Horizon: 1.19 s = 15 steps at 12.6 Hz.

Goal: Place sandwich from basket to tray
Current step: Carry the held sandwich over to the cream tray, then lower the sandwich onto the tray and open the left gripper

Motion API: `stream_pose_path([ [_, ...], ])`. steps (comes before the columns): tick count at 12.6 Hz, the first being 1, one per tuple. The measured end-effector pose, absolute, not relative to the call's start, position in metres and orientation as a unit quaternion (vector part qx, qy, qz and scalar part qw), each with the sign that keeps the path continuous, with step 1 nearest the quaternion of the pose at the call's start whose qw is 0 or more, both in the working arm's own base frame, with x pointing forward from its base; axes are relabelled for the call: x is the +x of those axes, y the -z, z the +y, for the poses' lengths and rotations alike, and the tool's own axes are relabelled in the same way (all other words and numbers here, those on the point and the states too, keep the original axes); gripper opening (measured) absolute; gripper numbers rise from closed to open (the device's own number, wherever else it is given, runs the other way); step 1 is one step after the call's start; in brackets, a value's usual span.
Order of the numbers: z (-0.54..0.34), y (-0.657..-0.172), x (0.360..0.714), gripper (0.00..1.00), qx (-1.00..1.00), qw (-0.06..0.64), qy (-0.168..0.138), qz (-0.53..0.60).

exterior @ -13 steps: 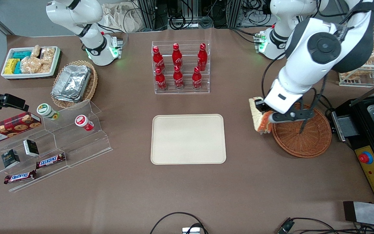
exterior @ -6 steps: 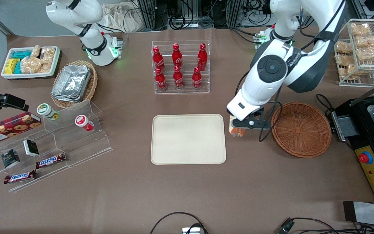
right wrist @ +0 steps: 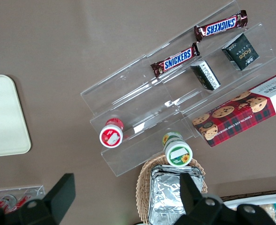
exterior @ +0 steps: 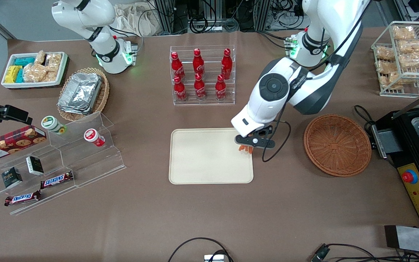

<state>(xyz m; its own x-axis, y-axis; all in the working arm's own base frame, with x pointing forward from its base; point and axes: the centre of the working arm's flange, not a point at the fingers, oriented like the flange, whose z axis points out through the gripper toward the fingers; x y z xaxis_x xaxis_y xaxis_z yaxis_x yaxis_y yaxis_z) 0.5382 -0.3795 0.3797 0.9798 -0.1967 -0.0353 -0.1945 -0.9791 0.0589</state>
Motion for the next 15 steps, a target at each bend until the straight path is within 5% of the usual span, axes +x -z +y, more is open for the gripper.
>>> stream_pose_path([
  [15,-0.426,-0.255,0.547,0.19,0.997,0.006,-0.010,-0.080],
])
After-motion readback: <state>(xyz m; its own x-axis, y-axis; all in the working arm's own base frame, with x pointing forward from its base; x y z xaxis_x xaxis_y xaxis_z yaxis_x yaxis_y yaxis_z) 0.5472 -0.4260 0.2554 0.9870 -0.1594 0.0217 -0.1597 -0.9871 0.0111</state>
